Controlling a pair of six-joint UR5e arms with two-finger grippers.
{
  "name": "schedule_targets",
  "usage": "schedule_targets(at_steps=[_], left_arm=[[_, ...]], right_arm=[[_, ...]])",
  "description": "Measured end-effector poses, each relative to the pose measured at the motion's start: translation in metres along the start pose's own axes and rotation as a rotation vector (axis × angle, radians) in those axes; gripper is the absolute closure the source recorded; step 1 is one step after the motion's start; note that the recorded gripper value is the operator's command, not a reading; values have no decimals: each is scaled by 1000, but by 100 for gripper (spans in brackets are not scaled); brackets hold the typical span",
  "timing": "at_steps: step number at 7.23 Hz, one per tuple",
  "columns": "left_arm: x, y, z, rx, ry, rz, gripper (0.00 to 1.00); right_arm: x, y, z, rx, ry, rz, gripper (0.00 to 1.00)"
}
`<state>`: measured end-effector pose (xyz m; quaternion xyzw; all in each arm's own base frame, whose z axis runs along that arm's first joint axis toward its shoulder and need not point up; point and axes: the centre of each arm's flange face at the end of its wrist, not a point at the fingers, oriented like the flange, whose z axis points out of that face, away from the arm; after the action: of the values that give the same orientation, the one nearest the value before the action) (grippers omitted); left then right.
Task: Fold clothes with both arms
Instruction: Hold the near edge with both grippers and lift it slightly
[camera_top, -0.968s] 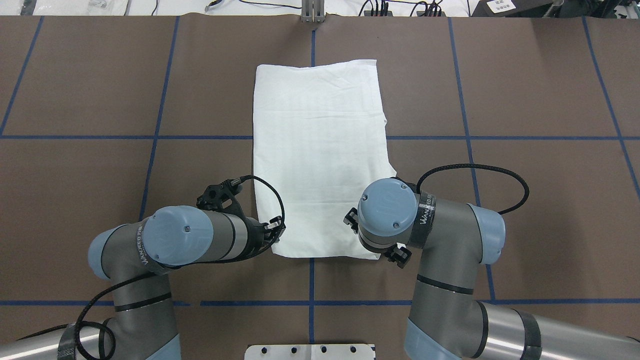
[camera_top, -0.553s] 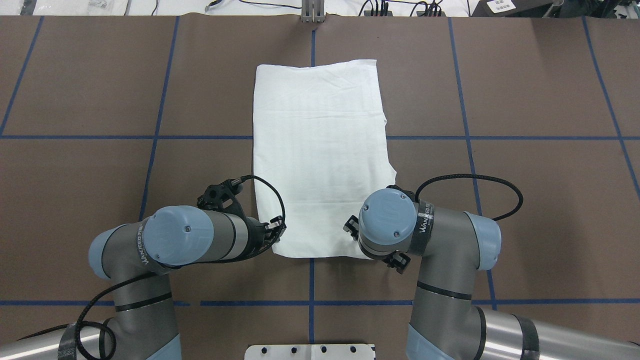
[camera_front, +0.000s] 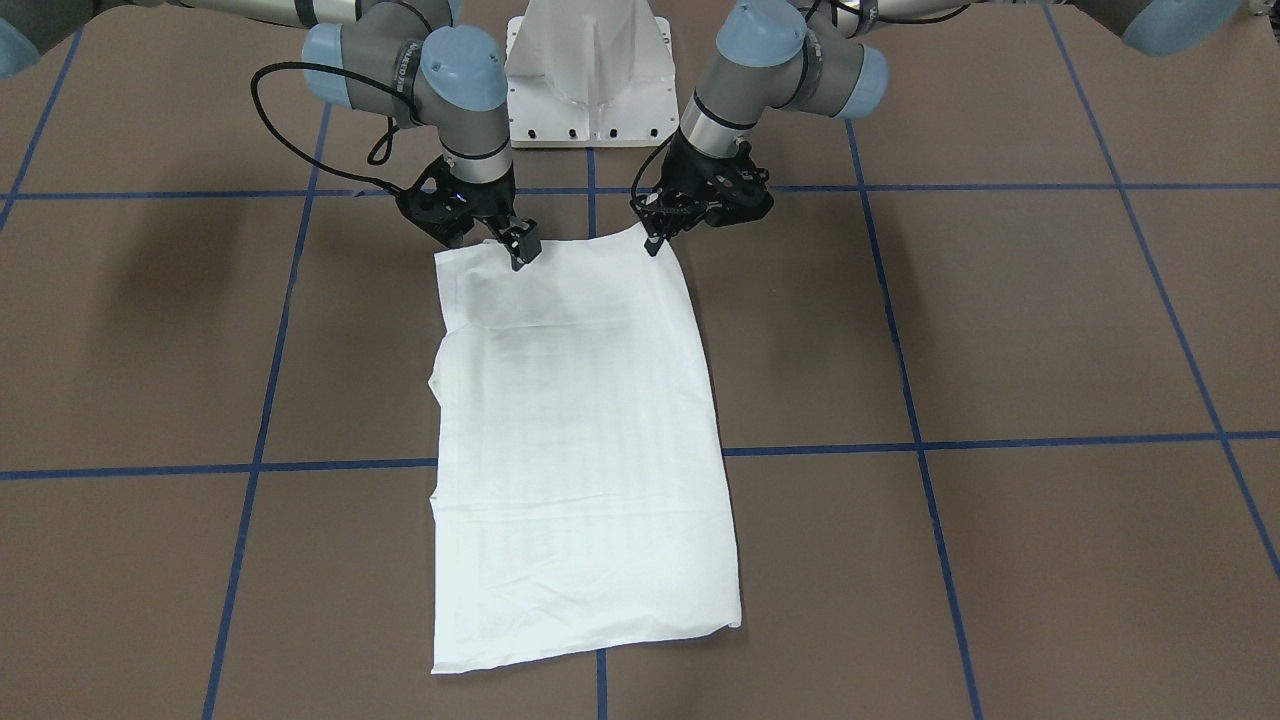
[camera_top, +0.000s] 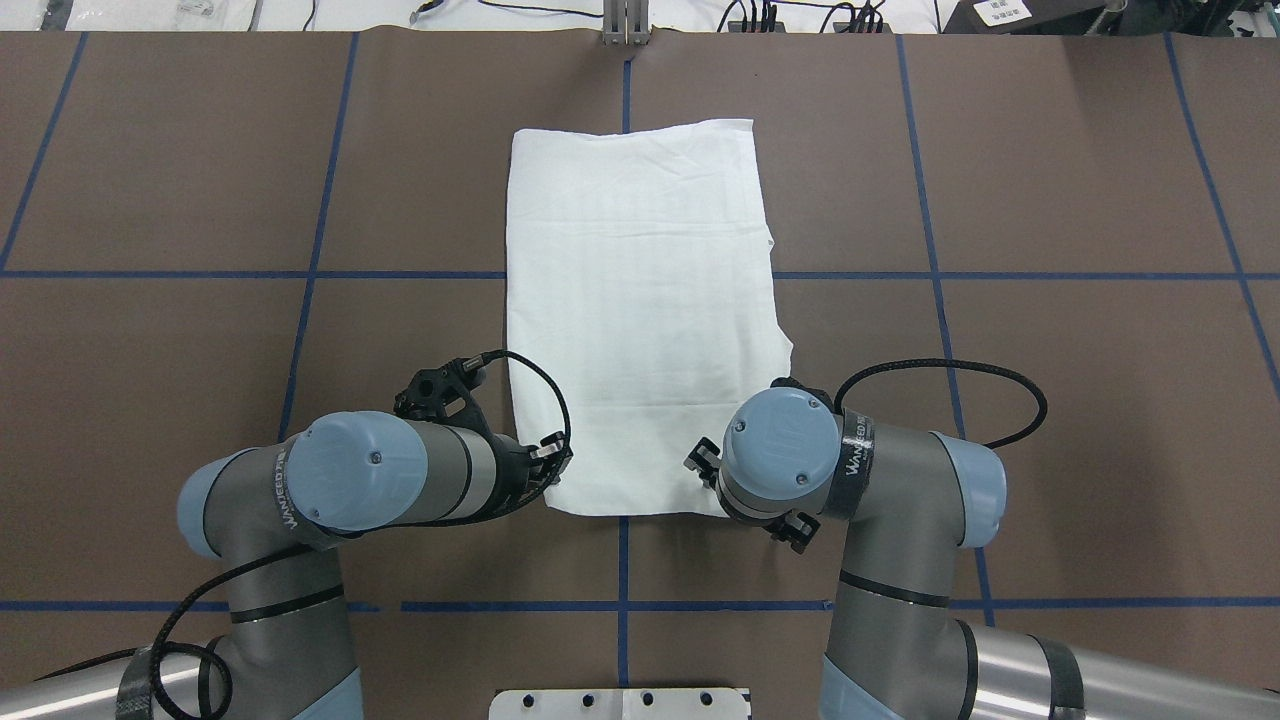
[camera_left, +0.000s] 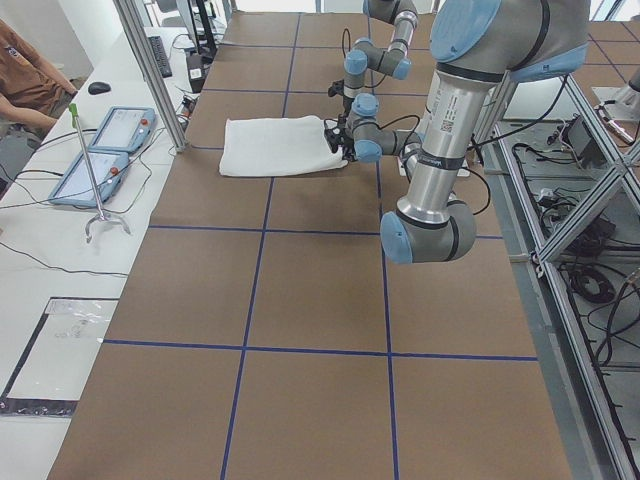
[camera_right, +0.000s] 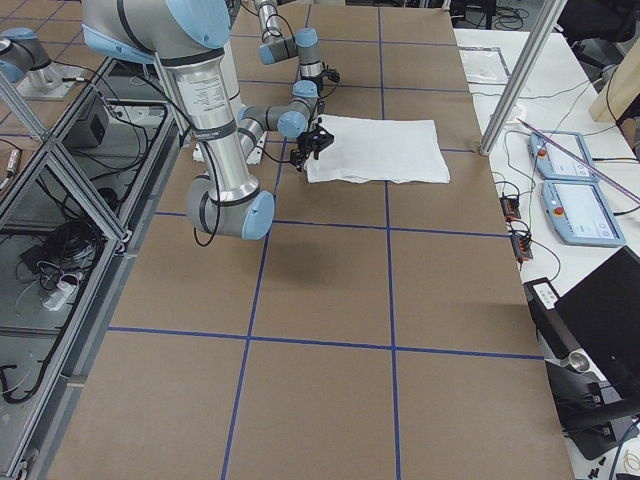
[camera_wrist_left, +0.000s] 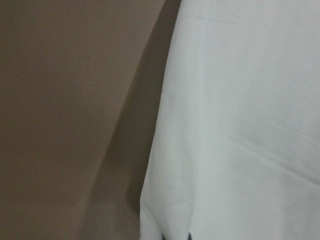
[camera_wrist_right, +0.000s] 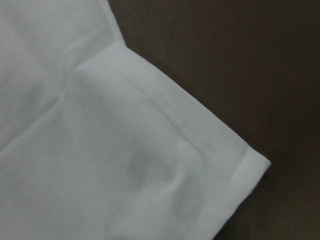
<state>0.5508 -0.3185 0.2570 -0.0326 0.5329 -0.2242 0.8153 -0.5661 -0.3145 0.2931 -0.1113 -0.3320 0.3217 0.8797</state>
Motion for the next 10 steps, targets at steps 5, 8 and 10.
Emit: schedule_targets(at_steps=[5,8,10], left_arm=[[1,0,0,0,1,0,100],[-1,0,1,1,-3,0,100],[-1,0,2,1,-3,0,100]], right_arm=[[7,-5,5,12,8,1,18],[6,-2,3,9,5,-1,61],[4,0,2,5,1,-5,79]])
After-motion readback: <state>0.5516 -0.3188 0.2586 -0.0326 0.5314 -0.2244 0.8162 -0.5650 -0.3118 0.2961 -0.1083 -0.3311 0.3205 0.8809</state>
